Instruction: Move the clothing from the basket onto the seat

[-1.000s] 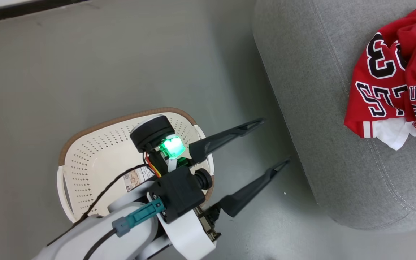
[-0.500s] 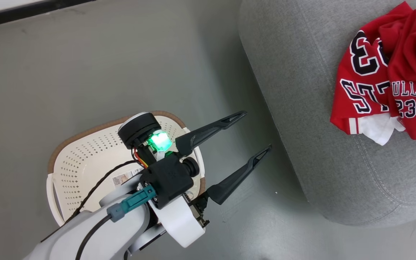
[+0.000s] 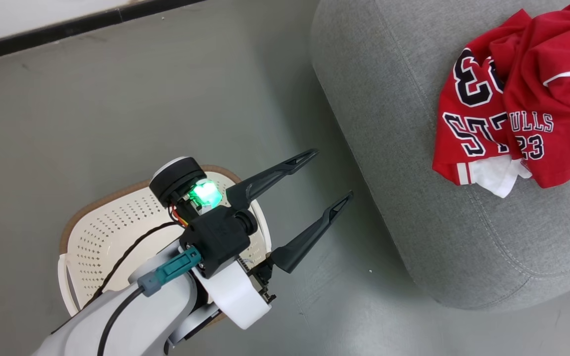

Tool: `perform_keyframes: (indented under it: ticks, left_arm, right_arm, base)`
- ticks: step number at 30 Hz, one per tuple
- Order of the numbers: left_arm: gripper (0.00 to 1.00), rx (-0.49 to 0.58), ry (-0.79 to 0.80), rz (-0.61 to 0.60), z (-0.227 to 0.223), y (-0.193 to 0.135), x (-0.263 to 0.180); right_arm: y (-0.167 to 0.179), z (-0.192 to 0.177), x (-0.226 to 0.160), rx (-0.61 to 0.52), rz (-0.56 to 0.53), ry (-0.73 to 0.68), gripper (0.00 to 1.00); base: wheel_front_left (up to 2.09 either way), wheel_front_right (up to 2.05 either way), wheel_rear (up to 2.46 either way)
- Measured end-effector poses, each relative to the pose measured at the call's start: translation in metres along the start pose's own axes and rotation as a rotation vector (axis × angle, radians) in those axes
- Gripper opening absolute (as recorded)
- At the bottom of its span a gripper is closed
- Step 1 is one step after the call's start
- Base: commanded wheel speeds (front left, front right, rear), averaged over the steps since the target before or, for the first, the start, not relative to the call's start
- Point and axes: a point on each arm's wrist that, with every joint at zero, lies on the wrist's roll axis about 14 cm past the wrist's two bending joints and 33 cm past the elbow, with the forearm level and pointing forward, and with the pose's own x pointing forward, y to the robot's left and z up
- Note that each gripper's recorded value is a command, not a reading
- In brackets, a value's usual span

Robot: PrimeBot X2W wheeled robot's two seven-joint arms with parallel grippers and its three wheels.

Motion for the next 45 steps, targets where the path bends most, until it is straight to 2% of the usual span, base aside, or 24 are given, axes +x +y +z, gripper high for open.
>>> perform_keyframes:
  ticks: [4, 10, 22, 35, 45]
  left_arm:
    - [1.0, 0.002, 0.0, 0.02, 0.003, 0.0, -0.001]
    - [1.0, 0.006, -0.003, 0.063, 0.007, 0.004, -0.005]
    - [1.0, 0.014, 0.036, 0.268, 0.008, 0.032, -0.039]
    - [1.0, 0.025, 0.041, 0.552, 0.023, 0.066, -0.097]
    - [1.0, 0.058, 0.023, 0.799, 0.042, 0.085, -0.156]
  right_arm:
    - [0.002, 0.034, -0.002, -0.032, 0.034, -0.083, 1.0]
    - [0.014, 0.056, -0.005, -0.084, 0.093, -0.139, 1.0]
    - [0.098, 0.069, 0.002, -0.097, 0.302, -0.221, 1.0]
    - [0.196, 0.055, -0.005, -0.032, 0.505, -0.237, 1.0]
    - [0.246, 0.052, -0.016, -0.053, 0.603, -0.264, 1.0]
  base:
    - [0.0, 0.0, 0.0]
    - [0.0, 0.0, 0.0]
    - [0.0, 0.0, 0.0]
    - [0.0, 0.0, 0.0]
    - [0.0, 0.0, 0.0]
